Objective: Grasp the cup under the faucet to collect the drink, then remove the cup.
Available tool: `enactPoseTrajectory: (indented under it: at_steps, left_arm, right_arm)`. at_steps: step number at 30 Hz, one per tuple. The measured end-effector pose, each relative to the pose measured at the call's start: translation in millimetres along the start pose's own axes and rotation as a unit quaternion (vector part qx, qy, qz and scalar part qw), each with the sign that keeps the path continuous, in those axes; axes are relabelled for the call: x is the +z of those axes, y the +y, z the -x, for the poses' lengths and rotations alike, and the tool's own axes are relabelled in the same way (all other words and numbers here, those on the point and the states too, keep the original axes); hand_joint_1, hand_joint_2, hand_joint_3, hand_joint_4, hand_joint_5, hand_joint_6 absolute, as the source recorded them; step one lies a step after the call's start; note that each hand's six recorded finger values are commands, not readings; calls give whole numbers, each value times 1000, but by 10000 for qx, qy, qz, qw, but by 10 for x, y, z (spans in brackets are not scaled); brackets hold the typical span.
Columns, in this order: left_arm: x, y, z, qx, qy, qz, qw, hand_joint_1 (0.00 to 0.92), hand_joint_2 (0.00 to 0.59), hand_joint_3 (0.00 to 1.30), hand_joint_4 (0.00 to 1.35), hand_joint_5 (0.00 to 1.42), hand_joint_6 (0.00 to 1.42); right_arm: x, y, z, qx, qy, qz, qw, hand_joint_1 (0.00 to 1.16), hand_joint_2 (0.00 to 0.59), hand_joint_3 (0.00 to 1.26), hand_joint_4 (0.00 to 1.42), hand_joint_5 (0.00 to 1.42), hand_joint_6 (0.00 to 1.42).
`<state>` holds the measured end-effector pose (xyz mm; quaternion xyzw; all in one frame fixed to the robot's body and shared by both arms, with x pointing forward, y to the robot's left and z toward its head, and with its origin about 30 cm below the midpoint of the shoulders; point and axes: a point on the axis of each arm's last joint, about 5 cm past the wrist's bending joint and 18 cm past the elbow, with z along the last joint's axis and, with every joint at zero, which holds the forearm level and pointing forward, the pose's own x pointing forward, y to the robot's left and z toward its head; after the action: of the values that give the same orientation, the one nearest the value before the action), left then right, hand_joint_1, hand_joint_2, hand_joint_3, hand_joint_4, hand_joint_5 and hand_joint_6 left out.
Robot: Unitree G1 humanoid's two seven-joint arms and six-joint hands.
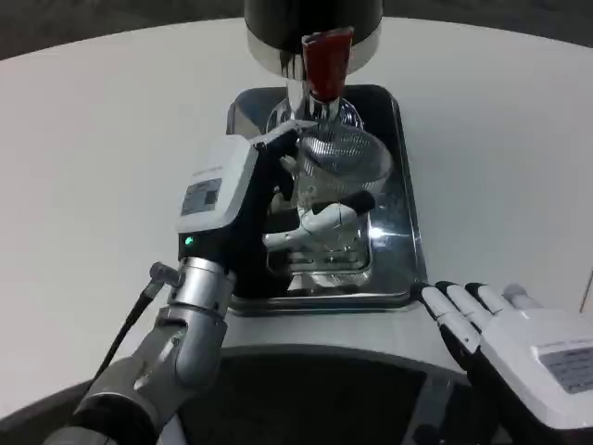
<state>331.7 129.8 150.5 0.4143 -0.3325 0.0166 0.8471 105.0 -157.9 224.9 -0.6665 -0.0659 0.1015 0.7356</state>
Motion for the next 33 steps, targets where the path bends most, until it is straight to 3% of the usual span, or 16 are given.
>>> enactPoseTrajectory:
  at_steps: [11, 15, 18, 23, 28, 33]
  left_arm:
    - [40, -49, -16, 30, -40, -9, 10000, 233, 442, 765, 813, 789, 1113]
    - [26, -39, -9, 26, -79, -71, 9999, 230, 428, 724, 680, 753, 1113]
    - [-17, 8, -5, 28, -81, -170, 9998, 213, 408, 608, 558, 699, 1077]
    - [-85, 77, 14, 40, -49, -306, 9995, 204, 325, 411, 355, 628, 1048]
    - [-131, 111, 45, 35, -6, -371, 9993, 173, 196, 301, 247, 569, 1007]
    - [-144, 116, 61, -16, 12, -381, 9993, 154, 161, 257, 209, 525, 967]
  right_arm:
    - [-43, 8, 28, 40, 36, -59, 10000, 648, 352, 0, 0, 0, 0]
    - [-50, 10, 33, 46, 5, -83, 10000, 649, 353, 0, 0, 0, 0]
    - [-52, 8, 33, 26, -11, -68, 10000, 650, 353, 0, 0, 0, 0]
    - [-53, 15, 14, 33, -46, -63, 10000, 650, 353, 0, 0, 0, 0]
    - [-36, 24, -26, 44, -144, -79, 9999, 650, 353, 0, 0, 0, 0]
    - [-20, 29, -34, 42, -180, -108, 9998, 650, 353, 0, 0, 0, 0]
